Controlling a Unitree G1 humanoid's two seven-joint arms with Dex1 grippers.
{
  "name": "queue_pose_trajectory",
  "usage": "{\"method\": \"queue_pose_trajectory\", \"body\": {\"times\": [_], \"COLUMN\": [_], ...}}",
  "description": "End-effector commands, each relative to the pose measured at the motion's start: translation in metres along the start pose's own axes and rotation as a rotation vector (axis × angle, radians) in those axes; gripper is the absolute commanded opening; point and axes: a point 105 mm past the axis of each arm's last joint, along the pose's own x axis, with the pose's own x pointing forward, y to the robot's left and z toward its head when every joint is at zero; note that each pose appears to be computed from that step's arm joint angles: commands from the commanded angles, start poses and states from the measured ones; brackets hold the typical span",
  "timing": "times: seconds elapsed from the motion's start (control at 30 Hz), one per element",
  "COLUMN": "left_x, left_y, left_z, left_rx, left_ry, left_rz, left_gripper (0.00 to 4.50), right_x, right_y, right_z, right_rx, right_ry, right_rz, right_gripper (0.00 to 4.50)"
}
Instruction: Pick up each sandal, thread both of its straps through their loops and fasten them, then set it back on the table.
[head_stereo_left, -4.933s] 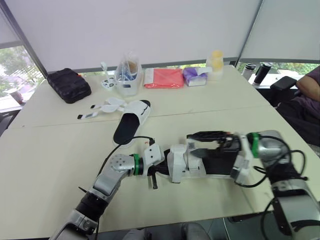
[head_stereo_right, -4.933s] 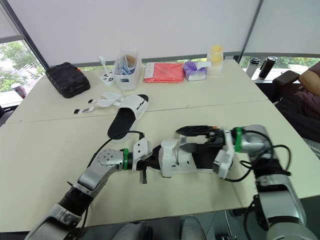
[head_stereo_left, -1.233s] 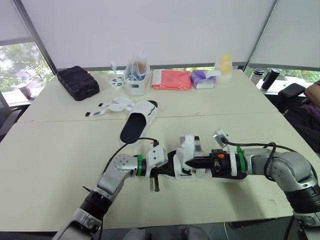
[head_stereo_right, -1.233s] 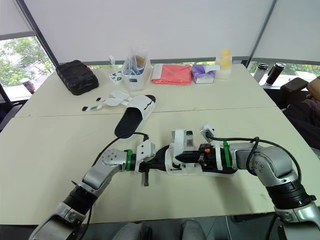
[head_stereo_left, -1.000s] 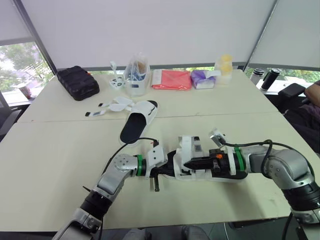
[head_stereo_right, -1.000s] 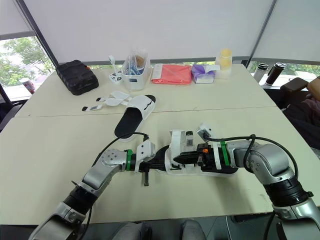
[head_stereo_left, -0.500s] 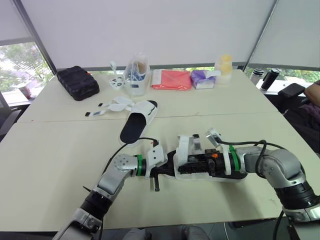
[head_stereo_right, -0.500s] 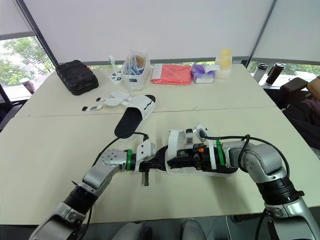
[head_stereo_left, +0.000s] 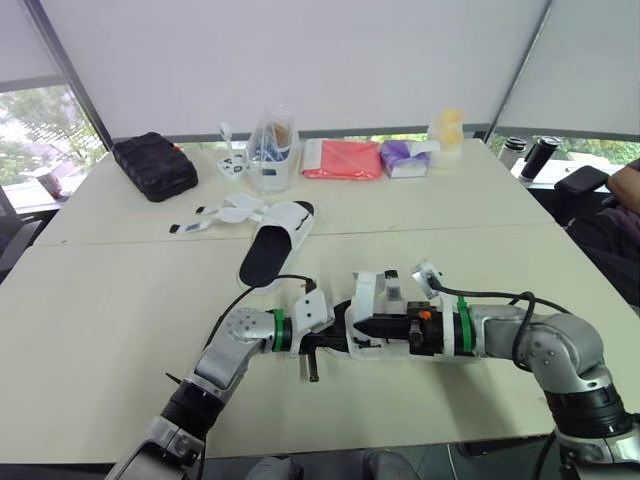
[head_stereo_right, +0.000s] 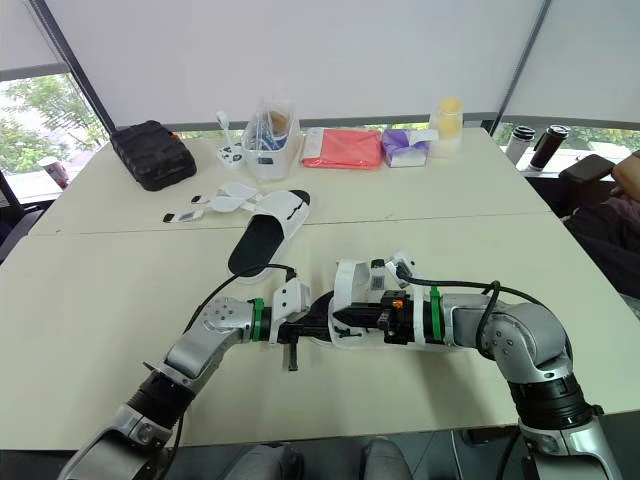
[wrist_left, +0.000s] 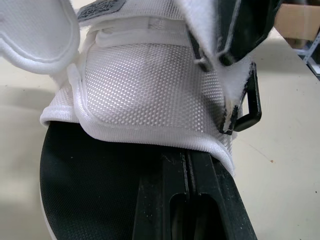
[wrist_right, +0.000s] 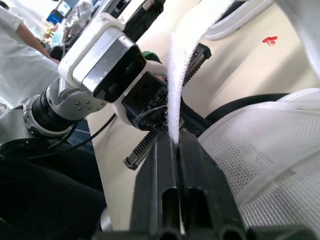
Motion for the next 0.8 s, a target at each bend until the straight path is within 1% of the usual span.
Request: {"method": "queue_pose_trajectory", "body": {"times": [0.03,0.1,0.17,0.37,0.67,0.8], "left_x": [0.001,0.002,0.002,0.002,0.000,-0.001], "left_y": [-0.003,-0.003,-0.003,-0.002,-0.002,-0.002], "left_z": [-0.023,-0.022,-0.022,-0.022,-0.022,-0.022], "left_rx": [-0.064,-0.059,-0.059,-0.065,-0.076,-0.076], "left_ry": [0.074,0.075,0.074,0.069,0.068,0.068], "left_rz": [0.006,0.000,0.000,0.018,0.036,0.037], "left_gripper": [0.00,0.00,0.00,0.00,0.00,0.00], "right_x": [-0.003,-0.006,-0.008,-0.009,-0.011,-0.012], "right_y": [0.011,0.010,0.012,0.003,-0.008,-0.015], "right_z": [0.015,0.027,0.030,0.021,0.009,0.002], "right_rx": [-0.035,-0.021,-0.008,0.006,0.003,-0.041], "right_ry": [-0.017,-0.024,-0.007,0.078,0.137,0.177], "right_rz": [0.049,0.059,0.080,0.085,0.072,0.050], "right_gripper": [0.08,0.08,0.08,0.08,0.08,0.08]}}
